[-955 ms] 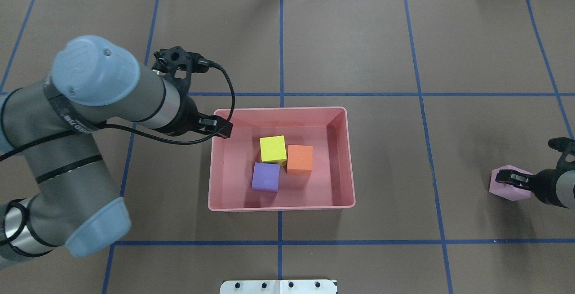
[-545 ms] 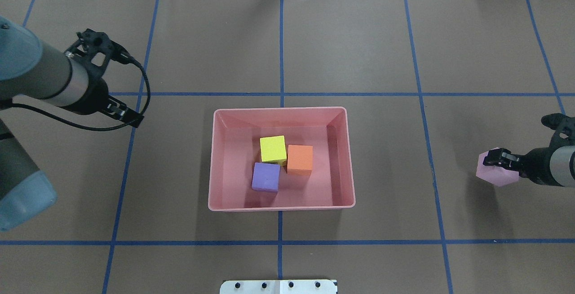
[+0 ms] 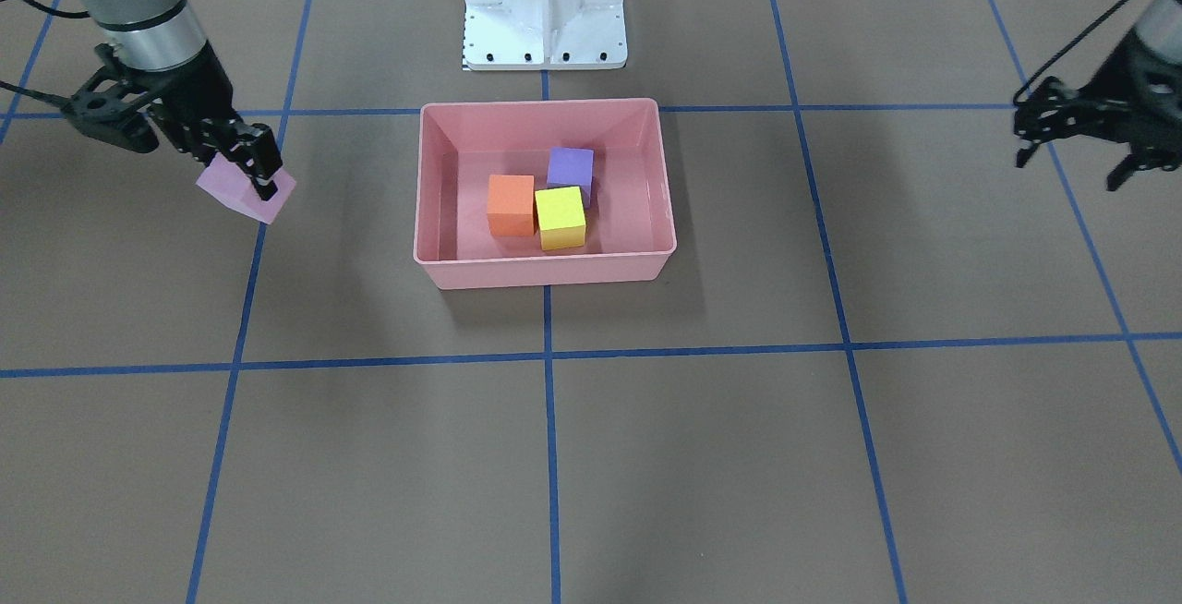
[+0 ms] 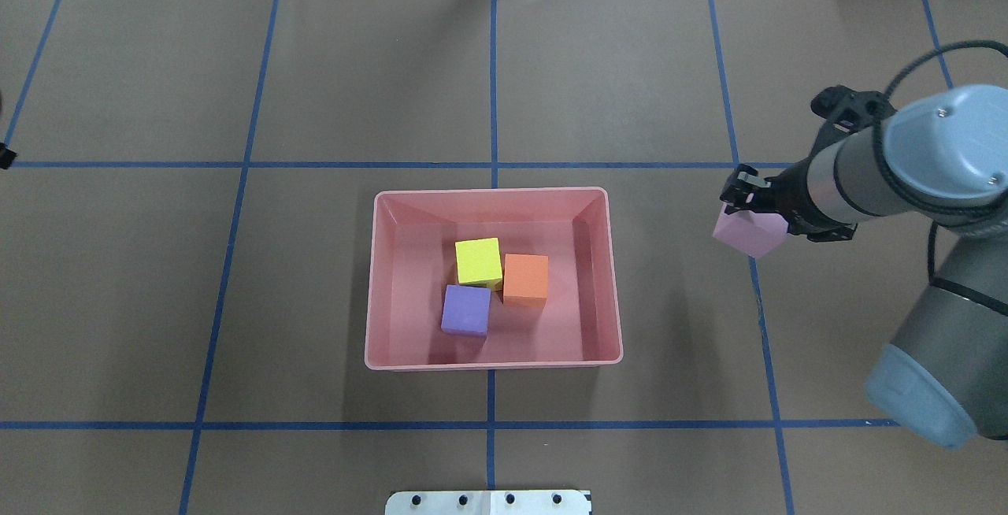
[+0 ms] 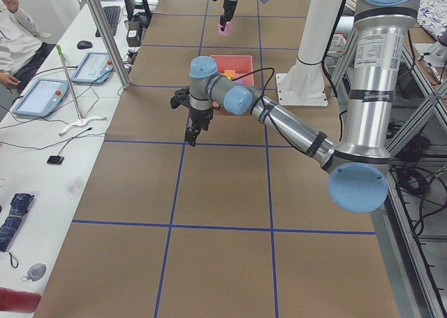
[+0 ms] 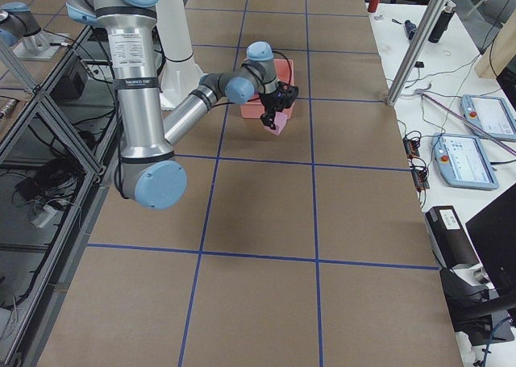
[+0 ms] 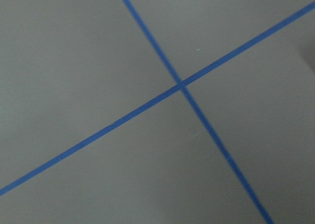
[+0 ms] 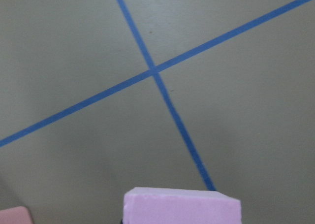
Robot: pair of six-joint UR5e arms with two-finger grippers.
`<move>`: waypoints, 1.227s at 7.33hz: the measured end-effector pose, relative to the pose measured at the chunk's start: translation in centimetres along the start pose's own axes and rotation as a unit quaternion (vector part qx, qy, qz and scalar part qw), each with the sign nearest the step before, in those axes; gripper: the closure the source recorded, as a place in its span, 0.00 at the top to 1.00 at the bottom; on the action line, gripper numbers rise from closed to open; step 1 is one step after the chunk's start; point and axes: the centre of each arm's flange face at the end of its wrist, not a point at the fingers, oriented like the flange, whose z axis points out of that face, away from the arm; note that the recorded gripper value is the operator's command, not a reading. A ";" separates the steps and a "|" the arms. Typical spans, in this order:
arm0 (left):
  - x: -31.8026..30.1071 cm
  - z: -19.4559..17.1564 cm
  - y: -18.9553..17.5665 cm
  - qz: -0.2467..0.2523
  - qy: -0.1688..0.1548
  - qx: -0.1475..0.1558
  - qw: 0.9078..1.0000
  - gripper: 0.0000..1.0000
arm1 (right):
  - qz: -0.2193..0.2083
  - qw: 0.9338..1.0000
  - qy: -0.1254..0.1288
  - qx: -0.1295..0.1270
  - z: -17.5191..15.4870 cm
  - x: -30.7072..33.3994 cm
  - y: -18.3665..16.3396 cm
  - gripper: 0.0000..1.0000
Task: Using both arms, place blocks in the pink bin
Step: 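Carry the pink cube into the bin and release it with the right gripper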
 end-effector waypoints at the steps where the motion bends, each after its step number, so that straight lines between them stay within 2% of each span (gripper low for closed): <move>1: -5.9 0.2 2.5 -0.038 -0.014 -0.004 0.999 1.00 | -0.003 1.000 0.010 -0.009 -1.7 -4.5 2.0 0.00; 2: -12.0 0.6 4.8 -0.038 -0.023 -0.001 0.999 1.00 | -0.004 1.000 0.011 -0.016 -2.8 -7.8 4.2 0.00; 3: -16.8 1.1 6.6 -0.023 -0.021 0.006 0.999 1.00 | -0.005 1.000 0.010 -0.017 -2.9 -10.2 6.4 0.12; 4: -19.9 1.6 8.0 -0.015 -0.010 0.008 1.000 1.00 | -0.009 1.000 0.010 -0.017 -2.5 -12.0 8.6 0.60; 5: -21.5 1.9 8.9 -0.015 -0.003 0.009 1.000 1.00 | -0.016 1.000 0.013 -0.021 -1.8 -13.0 11.1 1.00; 7: -22.6 2.3 9.6 -0.022 0.001 0.006 1.000 1.00 | -0.035 0.999 0.026 -0.007 -0.2 -13.1 15.7 1.00; 8: -23.0 2.9 10.0 -0.026 0.003 0.001 1.000 1.00 | -0.040 0.999 0.031 0.002 -0.2 -12.9 16.5 1.00; 9: -23.4 3.5 10.5 -0.030 0.005 -0.003 1.000 1.00 | -0.043 0.999 0.032 0.008 -0.9 -12.7 15.5 1.00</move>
